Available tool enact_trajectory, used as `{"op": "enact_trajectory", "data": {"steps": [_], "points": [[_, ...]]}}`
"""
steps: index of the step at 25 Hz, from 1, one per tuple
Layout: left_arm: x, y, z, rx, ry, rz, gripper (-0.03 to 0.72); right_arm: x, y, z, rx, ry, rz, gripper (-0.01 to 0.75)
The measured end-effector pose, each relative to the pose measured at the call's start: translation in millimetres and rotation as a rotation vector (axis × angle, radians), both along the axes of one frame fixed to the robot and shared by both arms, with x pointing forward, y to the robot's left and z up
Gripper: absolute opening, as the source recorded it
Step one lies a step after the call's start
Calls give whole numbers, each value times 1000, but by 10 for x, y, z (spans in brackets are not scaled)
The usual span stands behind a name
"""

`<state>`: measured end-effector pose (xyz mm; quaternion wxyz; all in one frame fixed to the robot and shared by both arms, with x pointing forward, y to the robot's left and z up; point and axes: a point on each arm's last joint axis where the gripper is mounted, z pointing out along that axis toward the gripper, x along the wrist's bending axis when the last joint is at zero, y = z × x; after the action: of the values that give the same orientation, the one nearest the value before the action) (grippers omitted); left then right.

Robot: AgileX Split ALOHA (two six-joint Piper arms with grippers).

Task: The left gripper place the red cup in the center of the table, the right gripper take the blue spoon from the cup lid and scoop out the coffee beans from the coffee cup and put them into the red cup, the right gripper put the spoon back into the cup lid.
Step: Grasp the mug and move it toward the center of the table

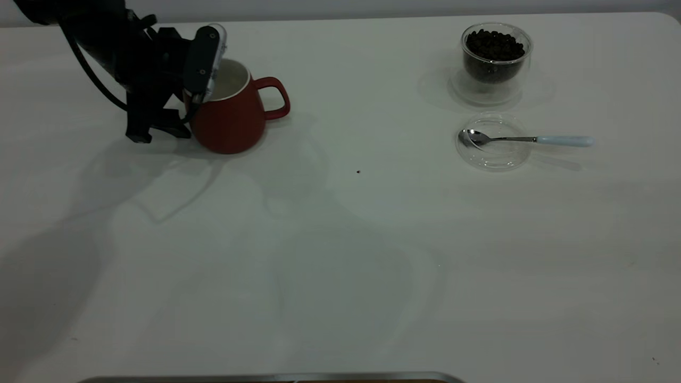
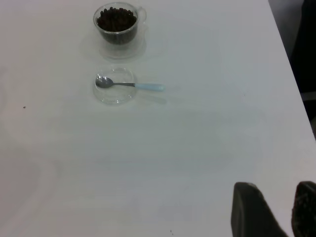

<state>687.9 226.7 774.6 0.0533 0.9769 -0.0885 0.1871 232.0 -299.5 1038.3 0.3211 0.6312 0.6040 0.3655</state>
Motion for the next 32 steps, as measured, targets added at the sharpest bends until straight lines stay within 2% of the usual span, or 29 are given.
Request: {"op": "enact_trajectory", "data": {"steps": [14,24,32], "points": [[-98,-447,-16,4,-2,-118,561,0,0,0,0,0,0,241],[-206,-810,-57,-59,11,-107,561,0,0,0,1,0,-1,241],[-248,-927,-60,-78,18,-108,561,0,0,0,0,0,0,241]]}}
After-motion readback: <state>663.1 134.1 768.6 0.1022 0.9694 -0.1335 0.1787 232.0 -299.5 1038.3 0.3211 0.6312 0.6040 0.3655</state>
